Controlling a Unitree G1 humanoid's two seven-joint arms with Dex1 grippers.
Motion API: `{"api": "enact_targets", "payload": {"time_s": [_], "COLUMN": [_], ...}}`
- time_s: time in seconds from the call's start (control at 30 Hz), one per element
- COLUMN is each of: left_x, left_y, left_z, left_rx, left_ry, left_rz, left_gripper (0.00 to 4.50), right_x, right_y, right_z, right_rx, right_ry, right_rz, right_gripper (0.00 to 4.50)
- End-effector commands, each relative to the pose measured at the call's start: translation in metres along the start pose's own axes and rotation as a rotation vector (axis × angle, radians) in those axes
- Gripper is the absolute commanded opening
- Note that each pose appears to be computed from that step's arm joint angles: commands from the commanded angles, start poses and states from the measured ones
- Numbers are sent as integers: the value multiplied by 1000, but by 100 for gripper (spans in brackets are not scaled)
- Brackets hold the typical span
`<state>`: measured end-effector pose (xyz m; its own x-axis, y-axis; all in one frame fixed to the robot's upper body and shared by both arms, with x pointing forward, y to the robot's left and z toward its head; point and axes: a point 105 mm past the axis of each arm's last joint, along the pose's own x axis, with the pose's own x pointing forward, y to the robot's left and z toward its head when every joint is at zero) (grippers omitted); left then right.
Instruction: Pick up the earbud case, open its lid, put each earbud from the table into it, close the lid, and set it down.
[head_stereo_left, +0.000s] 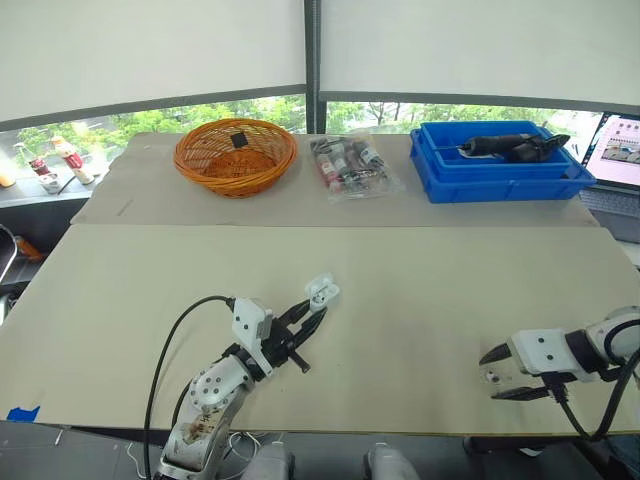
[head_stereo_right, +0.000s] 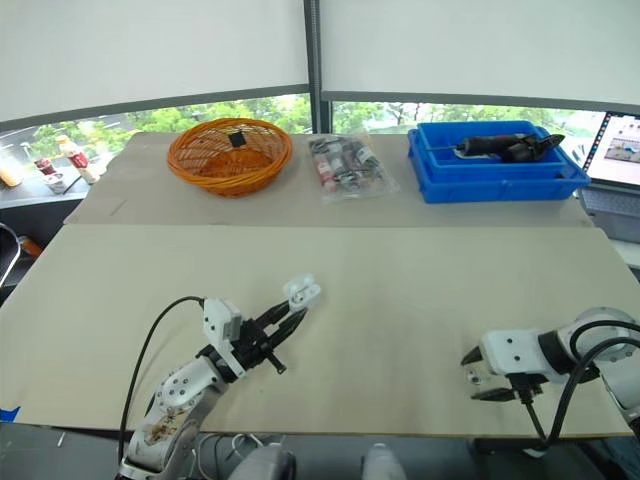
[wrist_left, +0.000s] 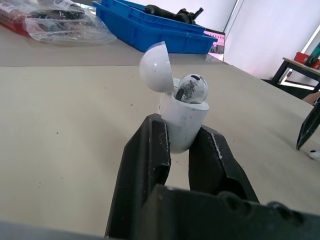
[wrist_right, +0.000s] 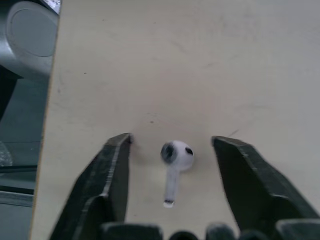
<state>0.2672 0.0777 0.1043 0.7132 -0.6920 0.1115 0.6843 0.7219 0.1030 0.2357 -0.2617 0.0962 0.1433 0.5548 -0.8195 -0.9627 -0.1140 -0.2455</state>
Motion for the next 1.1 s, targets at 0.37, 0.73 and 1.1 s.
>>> {"api": "enact_targets", "payload": {"time_s": [0.37, 0.73, 1.1], "left_x": [2, 3, 5], "left_y": [-10, -8, -8], "left_z": [11, 10, 11], "left_rx": [-8, -1, 1], "left_ry": [-44, -41, -44], "left_rz": [-22, -29, -35], "left_gripper": [50, 50, 50], "right_x": [-27, -30, -20], "right_y": [-20, -32, -6], "right_z": [45, 17, -4], "right_rx": [-4, 94, 145], "right_ry": [23, 71, 129], "right_rz": [-121, -239, -100], "right_gripper": [344, 84, 0]}}
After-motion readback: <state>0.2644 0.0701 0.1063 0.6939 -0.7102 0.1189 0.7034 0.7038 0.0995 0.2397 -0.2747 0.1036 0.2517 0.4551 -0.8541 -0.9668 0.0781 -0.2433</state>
